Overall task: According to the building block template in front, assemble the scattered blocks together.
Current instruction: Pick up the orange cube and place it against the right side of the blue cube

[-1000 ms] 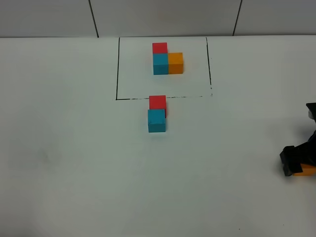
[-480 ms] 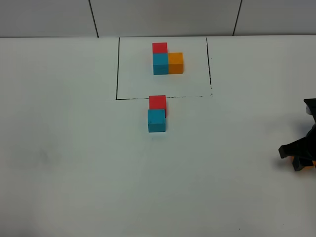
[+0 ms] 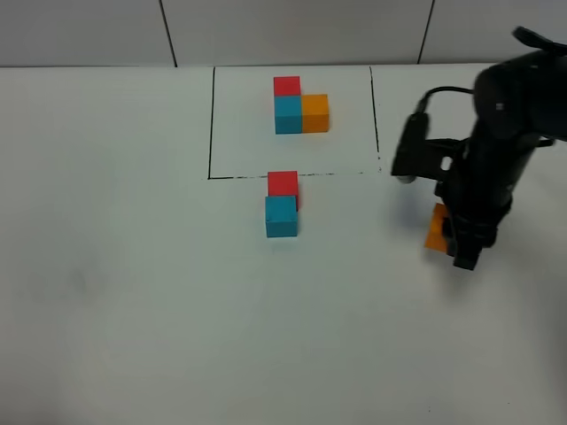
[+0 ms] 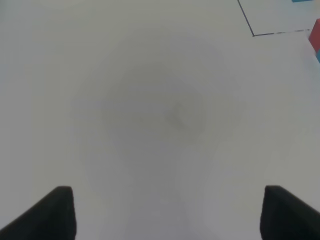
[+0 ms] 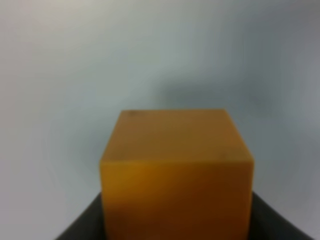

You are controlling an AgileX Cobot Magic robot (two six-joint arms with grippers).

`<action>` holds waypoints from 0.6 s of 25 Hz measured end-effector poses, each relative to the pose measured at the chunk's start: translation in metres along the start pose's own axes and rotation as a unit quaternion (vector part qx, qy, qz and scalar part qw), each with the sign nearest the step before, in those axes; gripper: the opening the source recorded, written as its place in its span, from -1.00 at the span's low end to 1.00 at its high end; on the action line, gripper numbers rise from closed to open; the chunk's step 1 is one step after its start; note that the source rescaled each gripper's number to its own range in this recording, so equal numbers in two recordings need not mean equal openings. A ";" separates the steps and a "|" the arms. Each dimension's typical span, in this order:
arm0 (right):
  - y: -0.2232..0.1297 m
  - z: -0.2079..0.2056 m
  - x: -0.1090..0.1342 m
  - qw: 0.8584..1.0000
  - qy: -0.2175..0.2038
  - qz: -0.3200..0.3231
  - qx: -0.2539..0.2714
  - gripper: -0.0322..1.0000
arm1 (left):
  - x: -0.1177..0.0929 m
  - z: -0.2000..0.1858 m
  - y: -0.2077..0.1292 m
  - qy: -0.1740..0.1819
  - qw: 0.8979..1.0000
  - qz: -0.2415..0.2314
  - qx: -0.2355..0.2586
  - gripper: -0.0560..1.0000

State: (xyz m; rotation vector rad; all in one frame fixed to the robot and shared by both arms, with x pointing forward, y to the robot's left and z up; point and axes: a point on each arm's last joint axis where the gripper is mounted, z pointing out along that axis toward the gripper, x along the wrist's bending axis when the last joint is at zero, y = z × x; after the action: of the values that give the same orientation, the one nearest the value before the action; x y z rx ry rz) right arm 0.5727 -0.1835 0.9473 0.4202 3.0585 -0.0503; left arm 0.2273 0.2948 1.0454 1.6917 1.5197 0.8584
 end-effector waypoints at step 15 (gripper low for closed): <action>0.118 0.027 -0.027 0.987 0.009 -0.162 -0.016 -0.94 | 0.000 0.000 0.000 0.000 1.000 -0.001 0.000 0.59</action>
State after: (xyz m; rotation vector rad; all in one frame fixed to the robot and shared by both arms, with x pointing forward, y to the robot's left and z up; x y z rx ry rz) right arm 0.6315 -0.0779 0.9193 -0.0822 3.1066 -0.0114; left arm 0.2273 0.2948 1.0454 1.6900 1.5212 0.8573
